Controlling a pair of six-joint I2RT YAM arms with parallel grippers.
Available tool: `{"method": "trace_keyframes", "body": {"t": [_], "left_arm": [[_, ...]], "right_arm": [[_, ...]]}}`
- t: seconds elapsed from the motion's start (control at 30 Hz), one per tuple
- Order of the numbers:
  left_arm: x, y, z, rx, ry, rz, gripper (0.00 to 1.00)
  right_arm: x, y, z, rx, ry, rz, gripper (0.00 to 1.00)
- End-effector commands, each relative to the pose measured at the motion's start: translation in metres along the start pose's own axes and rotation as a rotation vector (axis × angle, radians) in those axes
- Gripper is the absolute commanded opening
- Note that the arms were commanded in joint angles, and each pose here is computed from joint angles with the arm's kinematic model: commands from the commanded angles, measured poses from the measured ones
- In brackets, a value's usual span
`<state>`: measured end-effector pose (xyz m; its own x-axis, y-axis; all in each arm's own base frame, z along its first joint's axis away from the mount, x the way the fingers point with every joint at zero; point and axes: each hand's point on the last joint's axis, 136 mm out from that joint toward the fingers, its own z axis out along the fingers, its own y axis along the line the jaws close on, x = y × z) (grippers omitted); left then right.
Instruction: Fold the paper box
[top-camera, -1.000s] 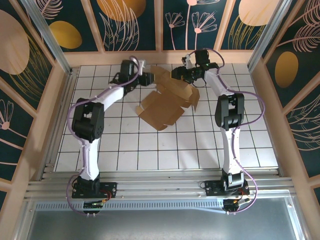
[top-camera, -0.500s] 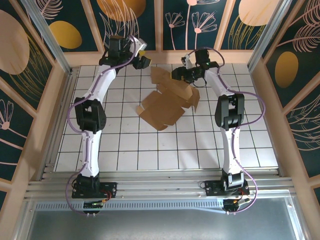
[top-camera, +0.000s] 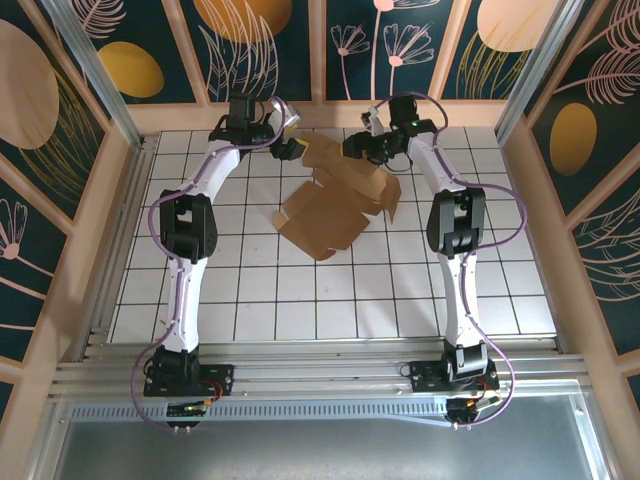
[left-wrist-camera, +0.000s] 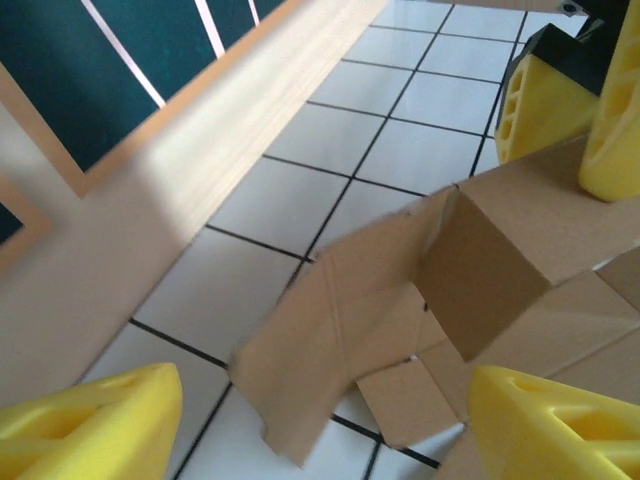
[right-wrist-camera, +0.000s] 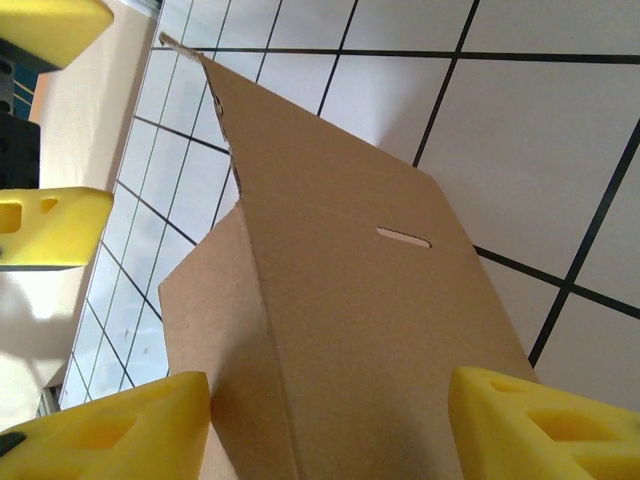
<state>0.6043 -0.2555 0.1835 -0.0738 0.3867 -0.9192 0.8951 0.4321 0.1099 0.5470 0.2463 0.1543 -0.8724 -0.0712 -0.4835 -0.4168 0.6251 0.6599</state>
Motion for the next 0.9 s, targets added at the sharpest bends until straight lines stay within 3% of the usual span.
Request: {"method": "trace_keyframes", "body": {"t": [0.0,0.4,0.53,0.63,0.87], "left_arm": [[-0.003,0.005,0.008,0.019,-0.092,0.134,0.77],[0.022,0.002,0.030,0.084,-0.129,0.117,0.84],[0.022,-0.011,0.033,0.137,-0.158,0.120,0.73],[0.022,-0.018,0.043,0.146,-0.166,0.134,0.58],[0.029,-0.026,0.061,0.116,-0.128,0.170,0.43]], "right_arm": [[0.004,-0.009,0.003,0.026,0.020,0.002,0.64],[0.006,-0.011,0.003,0.037,0.027,-0.006,0.64],[0.005,-0.012,0.003,0.039,0.022,-0.005,0.64],[0.005,-0.011,0.004,0.036,0.022,-0.003,0.64],[0.008,-0.013,0.005,0.045,0.030,0.001,0.64]]}}
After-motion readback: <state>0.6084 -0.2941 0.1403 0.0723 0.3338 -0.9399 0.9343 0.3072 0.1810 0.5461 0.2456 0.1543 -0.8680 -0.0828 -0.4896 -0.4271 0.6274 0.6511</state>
